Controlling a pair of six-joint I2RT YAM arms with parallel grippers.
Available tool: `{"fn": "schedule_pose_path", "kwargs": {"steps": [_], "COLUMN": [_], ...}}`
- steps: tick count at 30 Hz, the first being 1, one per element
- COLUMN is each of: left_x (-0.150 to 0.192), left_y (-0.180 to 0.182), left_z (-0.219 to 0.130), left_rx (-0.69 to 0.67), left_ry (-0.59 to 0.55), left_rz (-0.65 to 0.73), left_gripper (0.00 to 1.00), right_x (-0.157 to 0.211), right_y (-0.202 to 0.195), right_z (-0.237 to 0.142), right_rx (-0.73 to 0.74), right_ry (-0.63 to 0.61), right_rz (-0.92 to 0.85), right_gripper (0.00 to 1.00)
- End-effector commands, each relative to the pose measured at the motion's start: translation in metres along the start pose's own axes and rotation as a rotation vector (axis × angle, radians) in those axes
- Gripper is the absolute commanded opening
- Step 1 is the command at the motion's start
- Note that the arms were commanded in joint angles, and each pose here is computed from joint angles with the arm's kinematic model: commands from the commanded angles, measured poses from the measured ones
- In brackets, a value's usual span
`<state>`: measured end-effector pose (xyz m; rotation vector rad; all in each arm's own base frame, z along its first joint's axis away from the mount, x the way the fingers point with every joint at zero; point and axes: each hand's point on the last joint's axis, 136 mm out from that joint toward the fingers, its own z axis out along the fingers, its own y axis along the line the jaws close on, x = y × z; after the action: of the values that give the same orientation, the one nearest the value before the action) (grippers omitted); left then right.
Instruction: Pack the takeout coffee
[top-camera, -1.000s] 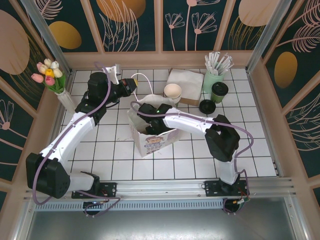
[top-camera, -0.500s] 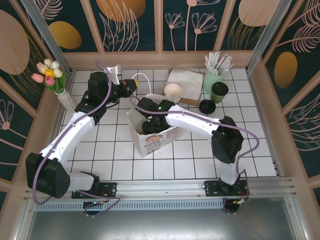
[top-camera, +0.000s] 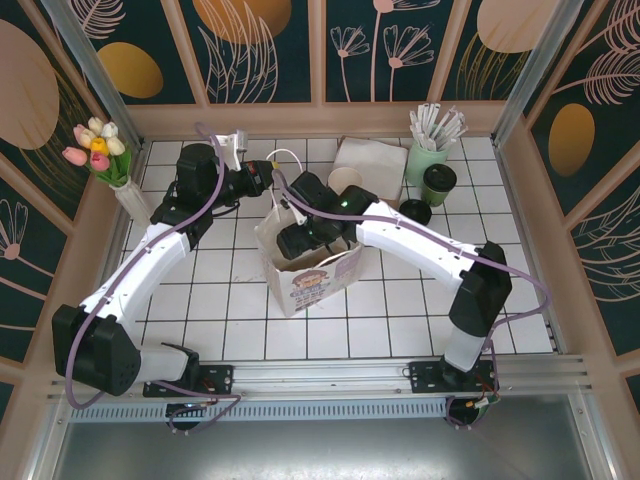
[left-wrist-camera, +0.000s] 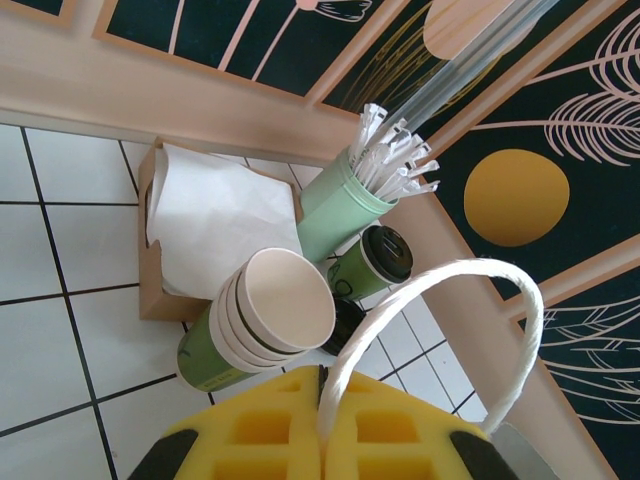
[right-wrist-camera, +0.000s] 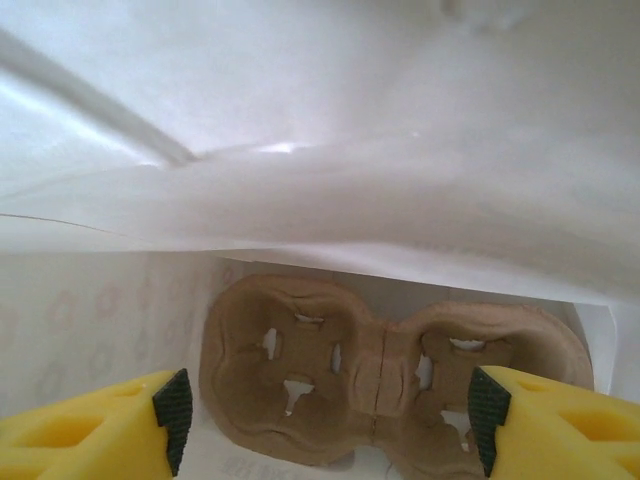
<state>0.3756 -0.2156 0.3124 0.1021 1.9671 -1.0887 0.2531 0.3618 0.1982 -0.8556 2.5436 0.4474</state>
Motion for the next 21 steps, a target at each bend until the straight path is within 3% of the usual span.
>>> {"fn": "schedule_pose_path", "kwargs": {"steps": [1,7,13,21], "left_x": [-0.002,0.000,0.005,0.009], "left_y": [-0.008,-0.016,-0.024,-0.031], "left_z": [-0.004,-0.005,-0.007,-0.009], "left_rx": [0.026,0.071,0.119,0.155], "left_ry": [0.008,0.019,0.035,0.059], "left_rz": [0.030,0.039,0.067,0.092], "left_gripper": [0.00,0.00,0.00,0.00], "right_x": [-0.021,-0.044,-0.076,-0.085], "right_y": [0.008,0.000,-0.023,-0.041], "right_z": [-0.036,-0.082,-0.107,-0.111], "right_rx": [-0.048,-0.062,-0.032,-0.029], "right_ry": [-0.097,-0.226,-0.396,-0.422], "right_rz": [-0.052,-0.116,-0.224,-0.434], "right_gripper": [0.80,0.89,0.90,0.90]}}
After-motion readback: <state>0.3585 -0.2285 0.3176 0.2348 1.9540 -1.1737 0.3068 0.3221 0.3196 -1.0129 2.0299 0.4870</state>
